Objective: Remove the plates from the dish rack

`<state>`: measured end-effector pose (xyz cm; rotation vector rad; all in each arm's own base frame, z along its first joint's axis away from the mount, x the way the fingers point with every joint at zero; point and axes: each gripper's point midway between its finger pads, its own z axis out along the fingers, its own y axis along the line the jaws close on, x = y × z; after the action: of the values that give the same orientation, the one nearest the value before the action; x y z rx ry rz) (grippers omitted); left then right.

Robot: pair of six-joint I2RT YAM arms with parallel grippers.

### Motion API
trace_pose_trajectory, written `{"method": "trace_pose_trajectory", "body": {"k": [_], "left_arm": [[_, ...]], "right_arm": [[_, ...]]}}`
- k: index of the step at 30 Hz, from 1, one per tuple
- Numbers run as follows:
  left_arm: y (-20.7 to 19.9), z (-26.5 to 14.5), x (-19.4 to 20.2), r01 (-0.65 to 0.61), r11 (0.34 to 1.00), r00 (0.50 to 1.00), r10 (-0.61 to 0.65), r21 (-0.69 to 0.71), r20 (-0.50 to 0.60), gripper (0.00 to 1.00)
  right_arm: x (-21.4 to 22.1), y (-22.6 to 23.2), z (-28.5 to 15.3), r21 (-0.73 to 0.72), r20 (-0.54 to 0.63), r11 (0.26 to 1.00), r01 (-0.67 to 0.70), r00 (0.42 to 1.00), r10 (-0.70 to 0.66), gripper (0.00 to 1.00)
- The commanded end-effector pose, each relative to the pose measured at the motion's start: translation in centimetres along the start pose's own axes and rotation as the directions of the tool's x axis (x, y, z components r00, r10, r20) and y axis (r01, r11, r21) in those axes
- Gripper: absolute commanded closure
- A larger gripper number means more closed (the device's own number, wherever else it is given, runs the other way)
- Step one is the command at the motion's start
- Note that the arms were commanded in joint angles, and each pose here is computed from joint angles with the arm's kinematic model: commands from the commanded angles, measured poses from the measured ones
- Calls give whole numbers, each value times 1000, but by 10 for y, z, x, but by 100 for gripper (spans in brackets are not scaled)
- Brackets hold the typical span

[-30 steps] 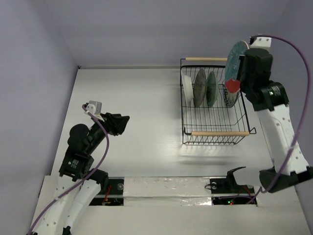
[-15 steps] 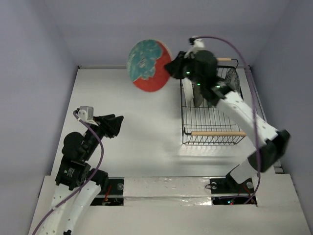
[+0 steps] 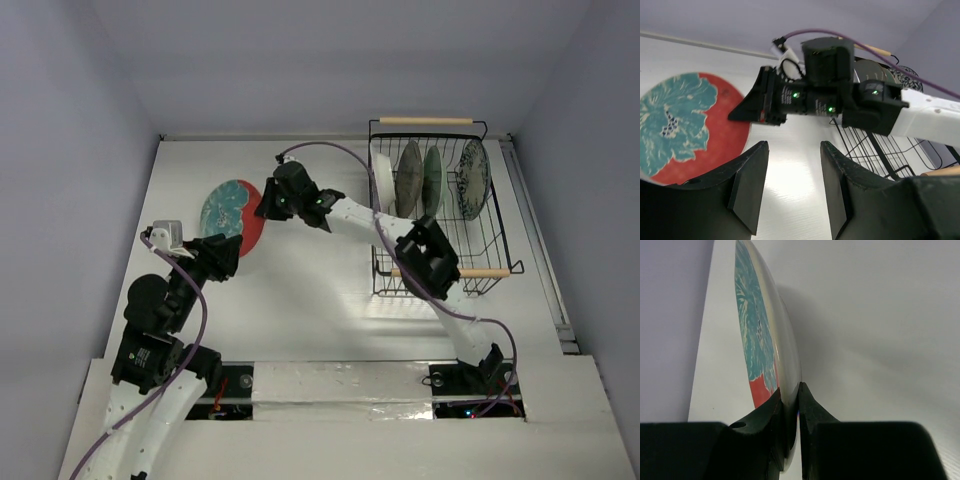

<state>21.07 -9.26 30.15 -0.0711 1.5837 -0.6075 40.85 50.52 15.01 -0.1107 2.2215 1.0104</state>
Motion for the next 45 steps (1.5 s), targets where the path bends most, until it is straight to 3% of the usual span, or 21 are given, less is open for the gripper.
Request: {"method": "trace_pose_trajectory", "body": {"k": [1,13,16,20,23,39,45], "left_arm": [[-5,-2,-16,7,1000,999,-8,10,49,58],[-7,1,-11,7,1000,1000,-8,27,30,57],[-8,2,-10,5,1000,1000,-6,31,24,57],[-8,4,-8,7,1000,1000,-8,31,16,57],[-8,5,-7,6,1000,1000,-6,31,13,57],[-8,6,-6,6,999,1000,-6,33,6,57],[-7,5,-7,4,1000,1000,-5,29,12,57]], "right_arm": [[-79,100,-34,-290,205,957,-33,974,95,100],[-19,34,-10,-155,115,984,-91,987,109,97],[-14,17,-11,-93,123,993,-79,988,90,88],[-9,1,-15,-32,133,998,-61,989,65,56],[-6,-11,-19,18,139,999,-42,989,39,44],[14,-39,-16,99,101,995,-23,995,13,39],[-10,-21,-40,74,155,997,29,987,-40,40]]}}
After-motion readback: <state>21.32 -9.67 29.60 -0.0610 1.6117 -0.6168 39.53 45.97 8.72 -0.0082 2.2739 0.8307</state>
